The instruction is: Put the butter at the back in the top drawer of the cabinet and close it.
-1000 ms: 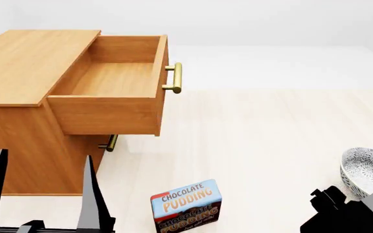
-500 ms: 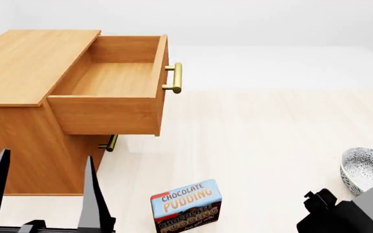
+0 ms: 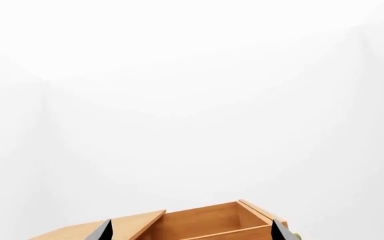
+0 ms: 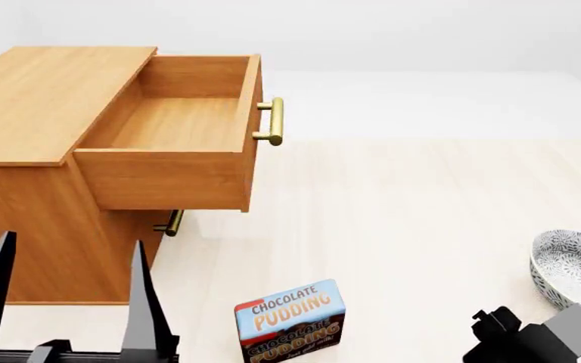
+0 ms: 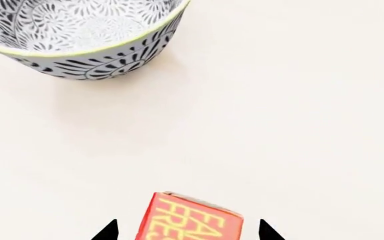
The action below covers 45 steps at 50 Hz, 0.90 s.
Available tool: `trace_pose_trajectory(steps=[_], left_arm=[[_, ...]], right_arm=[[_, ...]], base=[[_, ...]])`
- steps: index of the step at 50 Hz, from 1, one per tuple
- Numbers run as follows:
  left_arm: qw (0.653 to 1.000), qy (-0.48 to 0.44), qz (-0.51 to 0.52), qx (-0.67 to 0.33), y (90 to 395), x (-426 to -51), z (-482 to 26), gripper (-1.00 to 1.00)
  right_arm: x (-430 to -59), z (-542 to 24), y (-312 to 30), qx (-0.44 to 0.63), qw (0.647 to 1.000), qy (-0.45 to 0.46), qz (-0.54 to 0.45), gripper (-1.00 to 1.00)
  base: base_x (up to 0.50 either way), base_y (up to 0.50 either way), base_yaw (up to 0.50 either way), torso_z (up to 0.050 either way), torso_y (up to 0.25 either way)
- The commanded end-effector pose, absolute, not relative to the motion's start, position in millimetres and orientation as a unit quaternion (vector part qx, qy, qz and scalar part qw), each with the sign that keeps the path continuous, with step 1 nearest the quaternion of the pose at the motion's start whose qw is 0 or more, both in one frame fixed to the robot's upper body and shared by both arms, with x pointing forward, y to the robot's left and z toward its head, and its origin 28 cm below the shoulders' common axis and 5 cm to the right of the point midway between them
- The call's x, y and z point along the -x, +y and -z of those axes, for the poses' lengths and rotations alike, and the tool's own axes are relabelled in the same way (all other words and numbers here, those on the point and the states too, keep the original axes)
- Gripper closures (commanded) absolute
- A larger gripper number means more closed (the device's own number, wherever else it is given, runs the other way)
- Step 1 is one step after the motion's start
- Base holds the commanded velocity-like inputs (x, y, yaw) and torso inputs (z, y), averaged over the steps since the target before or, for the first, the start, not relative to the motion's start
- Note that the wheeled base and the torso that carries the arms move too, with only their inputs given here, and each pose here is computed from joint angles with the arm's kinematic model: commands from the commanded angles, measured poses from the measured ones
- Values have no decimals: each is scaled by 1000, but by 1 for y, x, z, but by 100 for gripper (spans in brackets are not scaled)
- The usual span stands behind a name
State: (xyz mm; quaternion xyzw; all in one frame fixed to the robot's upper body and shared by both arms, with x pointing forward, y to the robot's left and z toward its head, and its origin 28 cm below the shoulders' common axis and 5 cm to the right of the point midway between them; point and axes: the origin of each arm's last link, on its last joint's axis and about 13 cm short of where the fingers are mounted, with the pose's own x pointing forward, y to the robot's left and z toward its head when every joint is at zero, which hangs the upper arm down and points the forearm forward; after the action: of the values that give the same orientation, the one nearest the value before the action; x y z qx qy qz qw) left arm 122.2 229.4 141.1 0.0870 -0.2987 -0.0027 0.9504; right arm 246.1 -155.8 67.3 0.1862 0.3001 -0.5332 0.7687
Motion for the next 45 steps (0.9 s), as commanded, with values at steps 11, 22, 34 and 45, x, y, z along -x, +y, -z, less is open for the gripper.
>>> trace_pose_trajectory(steps=[11, 22, 34, 45], left_arm=[[951, -297, 2, -89, 229, -122, -143, -100], [951, -295, 2, -90, 228, -122, -143, -100], [951, -294, 3, -90, 227, -122, -143, -100], [952, -291, 4, -90, 227, -122, -141, -100]], right_arm=[[-243, -54, -157, -195, 762, 316, 530, -100], [-244, -49, -156, -198, 761, 323, 526, -100], [-243, -52, -157, -204, 761, 317, 528, 100], [-243, -56, -155, -189, 776, 301, 521, 100]], base=[[0, 0, 0, 0, 0], [0, 0, 0, 0, 0], [0, 0, 0, 0, 0], [0, 0, 0, 0, 0]])
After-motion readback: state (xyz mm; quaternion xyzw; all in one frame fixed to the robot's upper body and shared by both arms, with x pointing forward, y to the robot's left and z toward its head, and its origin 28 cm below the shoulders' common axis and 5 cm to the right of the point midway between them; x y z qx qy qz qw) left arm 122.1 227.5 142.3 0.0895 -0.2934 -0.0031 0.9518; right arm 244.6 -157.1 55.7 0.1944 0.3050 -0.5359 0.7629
